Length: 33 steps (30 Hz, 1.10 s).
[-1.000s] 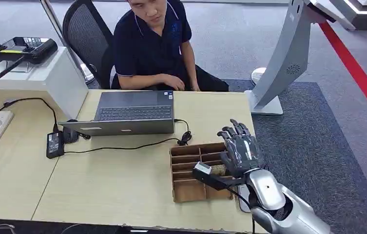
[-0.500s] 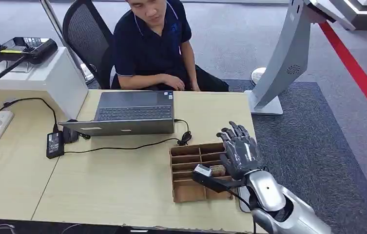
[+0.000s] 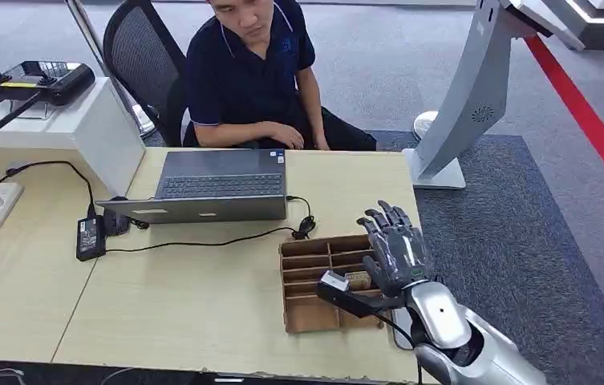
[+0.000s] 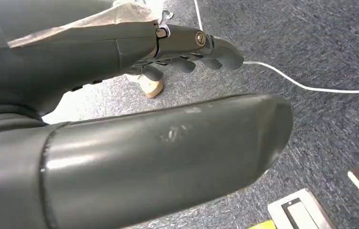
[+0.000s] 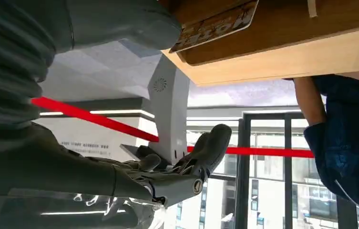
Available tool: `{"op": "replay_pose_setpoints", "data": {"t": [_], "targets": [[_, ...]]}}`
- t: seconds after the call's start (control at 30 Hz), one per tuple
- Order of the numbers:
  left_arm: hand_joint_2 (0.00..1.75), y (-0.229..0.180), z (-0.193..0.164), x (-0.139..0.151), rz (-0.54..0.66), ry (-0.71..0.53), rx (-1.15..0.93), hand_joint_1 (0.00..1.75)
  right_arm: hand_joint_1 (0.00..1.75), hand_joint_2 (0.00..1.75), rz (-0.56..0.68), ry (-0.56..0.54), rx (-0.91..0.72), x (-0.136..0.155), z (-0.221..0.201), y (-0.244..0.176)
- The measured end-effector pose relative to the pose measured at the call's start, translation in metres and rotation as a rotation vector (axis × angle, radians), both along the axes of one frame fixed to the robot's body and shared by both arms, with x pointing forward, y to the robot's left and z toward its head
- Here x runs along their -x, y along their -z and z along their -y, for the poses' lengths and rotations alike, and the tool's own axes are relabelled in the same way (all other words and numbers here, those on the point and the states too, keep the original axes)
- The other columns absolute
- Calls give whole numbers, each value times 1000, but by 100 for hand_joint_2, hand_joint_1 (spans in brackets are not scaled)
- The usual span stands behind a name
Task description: Pass the card to the sensor for recognition and then transmit it.
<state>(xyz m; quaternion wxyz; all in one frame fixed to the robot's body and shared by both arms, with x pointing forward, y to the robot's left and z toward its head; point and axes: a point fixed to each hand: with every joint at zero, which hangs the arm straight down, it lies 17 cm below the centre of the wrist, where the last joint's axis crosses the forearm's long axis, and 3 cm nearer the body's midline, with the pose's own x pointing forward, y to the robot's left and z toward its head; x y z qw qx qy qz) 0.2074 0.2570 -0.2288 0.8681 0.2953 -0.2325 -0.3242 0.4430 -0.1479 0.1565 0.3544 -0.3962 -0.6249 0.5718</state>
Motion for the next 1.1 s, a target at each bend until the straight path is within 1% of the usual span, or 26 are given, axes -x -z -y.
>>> {"op": "replay_pose_setpoints", "data": {"t": [0.13,0.17,0.23,0.3,0.33,0.37,0.4,0.43,0.47,0.5,0.57,0.6,0.63,0.7,0.73,0.8,0.83,0.93,0.97,1.0,1.03,1.07,1.1], "targets": [[0,0,0,0,0,0,0,0,58,175,-1,1,0,0,0,0],[0,0,0,0,0,0,0,0,73,175,-2,1,-1,0,1,0],[0,0,0,0,0,0,0,0,63,175,-2,1,0,0,1,1],[0,0,0,0,0,0,0,0,65,175,-12,2,-6,1,2,3],[0,0,0,0,0,0,0,0,56,175,-13,2,-7,2,2,4],[0,0,0,0,0,0,0,0,54,175,-15,2,-8,2,2,4],[0,0,0,0,0,0,0,0,54,175,-16,2,-9,2,2,4],[0,0,0,0,1,1,0,0,58,175,-16,2,-9,2,2,5],[0,0,0,0,1,1,0,0,54,175,-17,2,-9,2,2,5],[0,0,0,0,1,1,1,0,54,175,-19,2,-9,3,2,6],[0,0,0,0,1,1,0,0,65,175,-22,2,-9,4,2,7],[0,0,0,0,1,1,0,0,65,175,-23,2,-10,4,2,8],[0,0,0,0,1,1,0,0,58,175,-26,2,-10,4,2,9],[0,0,0,0,1,1,0,0,59,175,-29,2,-11,5,1,10],[0,0,0,0,1,1,0,0,54,175,-30,2,-11,5,1,10],[0,0,0,0,1,2,0,0,56,175,-33,1,-13,6,1,11],[0,0,0,0,1,2,0,0,52,175,-35,1,-14,6,1,11],[0,0,0,0,1,2,0,0,59,175,-40,0,-18,7,0,12],[0,0,0,0,1,2,0,0,51,175,-42,-1,-20,7,0,13],[0,0,0,0,1,3,0,0,54,175,-42,-2,-22,7,0,13],[0,0,0,0,1,3,0,0,54,175,-43,-4,-24,8,-1,13],[0,0,0,0,1,3,0,0,49,175,-42,-6,-26,8,-1,13],[0,0,0,0,1,3,0,0,51,175,-42,-7,-28,8,-2,13]]}}
